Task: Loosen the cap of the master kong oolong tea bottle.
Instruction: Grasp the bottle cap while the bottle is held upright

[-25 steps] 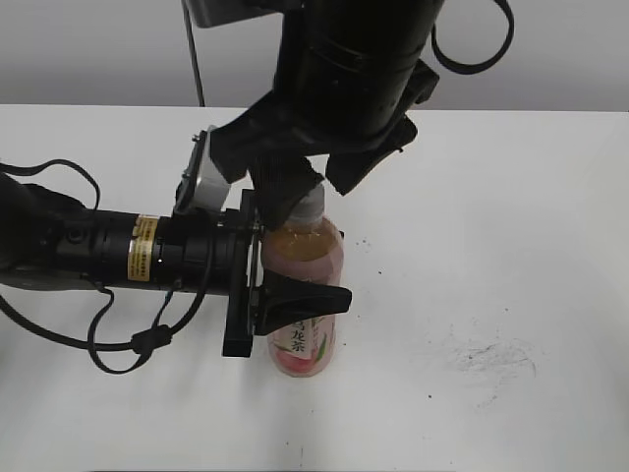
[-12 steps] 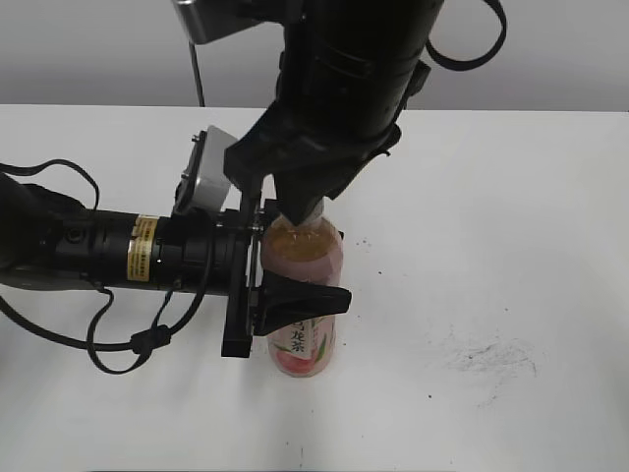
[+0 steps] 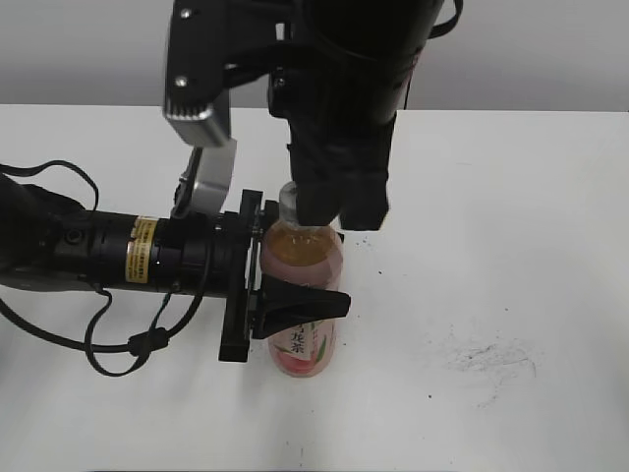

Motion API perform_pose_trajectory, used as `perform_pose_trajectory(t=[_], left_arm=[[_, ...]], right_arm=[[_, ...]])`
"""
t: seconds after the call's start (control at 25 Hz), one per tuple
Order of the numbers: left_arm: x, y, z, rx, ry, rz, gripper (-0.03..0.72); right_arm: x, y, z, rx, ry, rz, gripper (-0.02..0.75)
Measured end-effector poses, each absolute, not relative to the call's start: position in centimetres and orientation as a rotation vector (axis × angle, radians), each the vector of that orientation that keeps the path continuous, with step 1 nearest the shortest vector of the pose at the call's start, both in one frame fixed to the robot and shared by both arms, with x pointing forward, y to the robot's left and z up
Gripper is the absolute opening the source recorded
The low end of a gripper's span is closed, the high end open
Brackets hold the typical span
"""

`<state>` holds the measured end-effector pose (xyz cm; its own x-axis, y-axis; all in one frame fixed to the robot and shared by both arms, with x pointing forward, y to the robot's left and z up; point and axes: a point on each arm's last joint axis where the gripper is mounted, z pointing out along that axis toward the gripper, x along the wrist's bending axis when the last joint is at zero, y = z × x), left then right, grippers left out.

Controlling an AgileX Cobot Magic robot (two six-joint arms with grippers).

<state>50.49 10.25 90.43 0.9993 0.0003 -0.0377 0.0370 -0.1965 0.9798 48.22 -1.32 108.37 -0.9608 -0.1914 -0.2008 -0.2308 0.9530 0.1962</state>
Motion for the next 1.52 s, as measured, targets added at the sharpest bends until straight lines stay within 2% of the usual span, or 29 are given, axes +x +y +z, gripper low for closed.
perform_pose_trajectory(t=[0.36, 0.6, 0.92, 1.52], left_arm=[[50.5, 10.2, 90.4, 1.766, 0.027, -0.033, 0.445], [50.5, 10.2, 90.5, 1.765, 0.028, -0.032, 0.445], [50.5, 10.2, 90.5, 1.766, 0.025, -0.033, 0.445], [50.6, 10.2, 90.4, 1.767, 0.052, -0.036, 0.445]], right_arm=[[48.6, -1.1, 108.8, -1.444, 2.472, 0.173, 0.273], [48.6, -1.1, 108.9, -1.868, 2.141, 0.096, 0.272], [48.5, -1.0, 109.1, -2.107, 1.890, 0.060, 0.272], [47.9, -1.5, 110.8, -2.048, 1.882, 0.077, 0.271]])
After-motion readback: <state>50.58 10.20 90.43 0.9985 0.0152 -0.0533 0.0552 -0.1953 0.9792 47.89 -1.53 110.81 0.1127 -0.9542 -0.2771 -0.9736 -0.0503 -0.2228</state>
